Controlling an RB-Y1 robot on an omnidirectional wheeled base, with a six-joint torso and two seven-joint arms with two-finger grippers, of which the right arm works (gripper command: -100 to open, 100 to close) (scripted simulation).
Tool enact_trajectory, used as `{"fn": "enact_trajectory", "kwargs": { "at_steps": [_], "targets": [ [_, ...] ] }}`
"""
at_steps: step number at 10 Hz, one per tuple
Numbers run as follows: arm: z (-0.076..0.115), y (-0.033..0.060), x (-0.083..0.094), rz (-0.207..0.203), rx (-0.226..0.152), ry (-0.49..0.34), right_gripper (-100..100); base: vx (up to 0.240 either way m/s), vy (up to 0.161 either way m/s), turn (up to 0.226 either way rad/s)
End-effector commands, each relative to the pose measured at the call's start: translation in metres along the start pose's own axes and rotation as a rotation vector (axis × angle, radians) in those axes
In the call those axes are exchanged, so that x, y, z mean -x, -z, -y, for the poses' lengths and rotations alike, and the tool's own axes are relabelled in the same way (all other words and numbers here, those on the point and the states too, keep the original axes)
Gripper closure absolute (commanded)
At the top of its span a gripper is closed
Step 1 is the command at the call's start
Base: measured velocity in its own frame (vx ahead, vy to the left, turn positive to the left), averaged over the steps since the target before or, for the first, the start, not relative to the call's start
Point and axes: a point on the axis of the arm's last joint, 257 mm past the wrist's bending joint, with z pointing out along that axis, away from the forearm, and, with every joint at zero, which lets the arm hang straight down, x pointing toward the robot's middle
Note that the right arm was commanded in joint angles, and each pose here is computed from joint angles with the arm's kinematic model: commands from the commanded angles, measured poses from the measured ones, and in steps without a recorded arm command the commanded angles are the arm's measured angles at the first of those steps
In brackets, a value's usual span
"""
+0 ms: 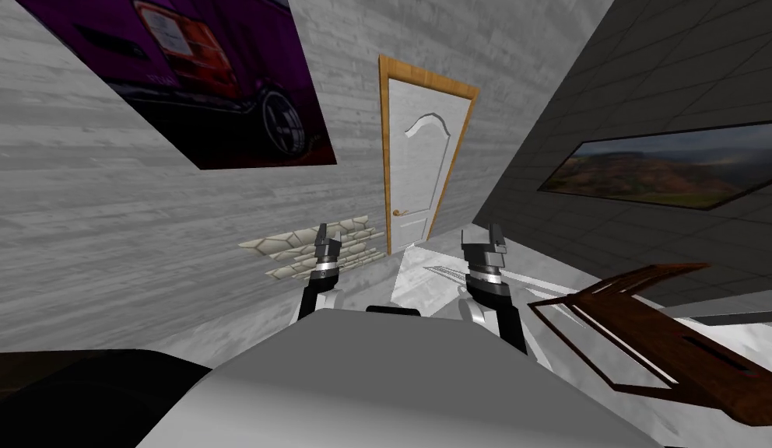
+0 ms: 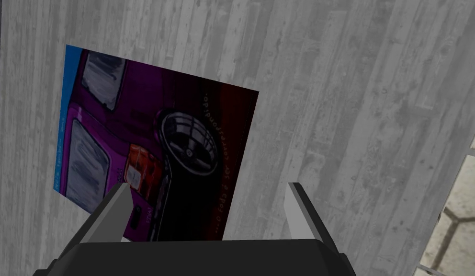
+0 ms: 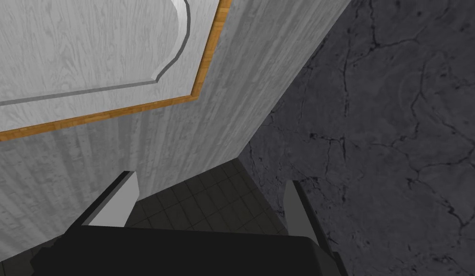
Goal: Pull the door open
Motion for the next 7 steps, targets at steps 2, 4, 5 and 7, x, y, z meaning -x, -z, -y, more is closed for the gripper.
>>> {"fn": "enact_trajectory", "kwargs": {
  "at_steps": [2, 4, 5, 7],
  "targets": [
    [0.025, 0.0051, -0.001, -0.012, -0.037, -0.006, -100, 0.089, -0.006, 0.104],
    [0.043, 0.0085, 0.0, -0.022, -0.064, -0.011, -100, 0.085, -0.01, 0.111],
    [0.046, 0.0102, 0.0, -0.02, -0.072, -0.01, -100, 0.062, 0.002, 0.034],
    [0.067, 0.0151, 0.002, -0.03, -0.105, -0.014, -100, 0.068, 0.005, 0.095]
  ]
}}
